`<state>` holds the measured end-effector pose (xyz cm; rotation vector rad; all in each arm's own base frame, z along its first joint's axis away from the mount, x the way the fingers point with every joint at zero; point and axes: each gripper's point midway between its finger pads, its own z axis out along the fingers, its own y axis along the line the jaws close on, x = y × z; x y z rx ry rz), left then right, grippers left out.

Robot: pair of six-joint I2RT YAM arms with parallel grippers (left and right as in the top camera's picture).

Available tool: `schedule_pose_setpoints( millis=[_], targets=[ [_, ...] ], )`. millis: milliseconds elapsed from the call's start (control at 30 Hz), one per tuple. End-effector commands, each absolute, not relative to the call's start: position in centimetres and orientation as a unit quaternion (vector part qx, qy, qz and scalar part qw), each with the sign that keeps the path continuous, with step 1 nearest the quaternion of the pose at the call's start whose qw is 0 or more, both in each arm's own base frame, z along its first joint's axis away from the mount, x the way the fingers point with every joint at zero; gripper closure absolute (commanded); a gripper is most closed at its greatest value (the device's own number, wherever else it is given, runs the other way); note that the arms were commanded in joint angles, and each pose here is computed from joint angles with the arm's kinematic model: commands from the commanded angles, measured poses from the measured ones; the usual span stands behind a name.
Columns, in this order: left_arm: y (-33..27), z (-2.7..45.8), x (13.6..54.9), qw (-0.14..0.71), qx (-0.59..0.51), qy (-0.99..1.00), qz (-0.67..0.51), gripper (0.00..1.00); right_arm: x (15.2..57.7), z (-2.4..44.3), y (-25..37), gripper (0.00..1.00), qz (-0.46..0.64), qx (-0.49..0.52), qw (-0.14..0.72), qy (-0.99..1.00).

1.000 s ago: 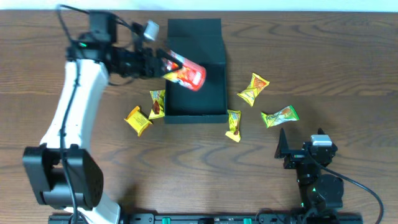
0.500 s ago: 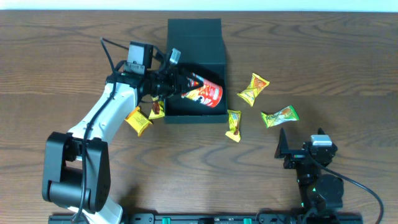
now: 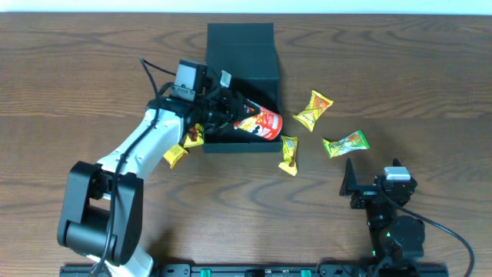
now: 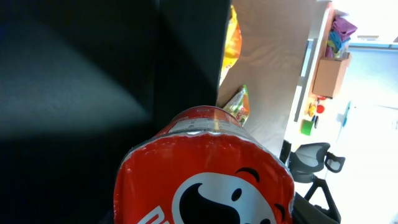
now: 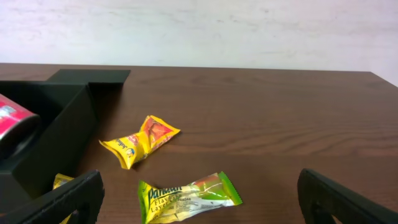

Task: Pack container
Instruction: 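Lift the Pringles can and lay it sideways into the black box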

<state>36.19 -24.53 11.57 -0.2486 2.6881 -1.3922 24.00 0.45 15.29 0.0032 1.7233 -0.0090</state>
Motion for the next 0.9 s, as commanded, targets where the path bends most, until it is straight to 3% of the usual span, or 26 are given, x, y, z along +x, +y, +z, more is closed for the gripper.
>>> schedule_pose_setpoints(
  millis=[0,167,200,300,533,867],
  targets=[
    [-24.5,9.7,36.3,0.028,-0.114,0.887,-0.446,0.57,24.0,15.2,0.1,0.01,-0.015,0.001,0.652,0.758],
    [-24.5,9.1,36.3,0.022,-0.119,0.888,-0.443,0.57,24.0,15.2,0.1,0.01,-0.015,0.001,0.652,0.758],
    [-24.5,9.1,36.3,0.023,-0.119,0.888,-0.443,0.55,24.0,15.2,0.1,0.01,-0.015,0.001,0.652,0.758],
    [-24.4,9.0,36.2,0.019,-0.121,0.889,-0.442,0.34,24.0,15.2,0.1,0.01,-0.015,0.002,0.652,0.758],
    [-24.2,8.6,35.4,0.000,-0.128,0.892,-0.433,0.23,24.0,15.2,0.1,0.01,-0.015,0.002,0.652,0.758],
    [-23.1,8.1,35.1,-0.004,-0.126,0.897,-0.423,0.25,24.0,15.2,0.1,0.01,-0.015,0.001,0.652,0.758]
  ],
)
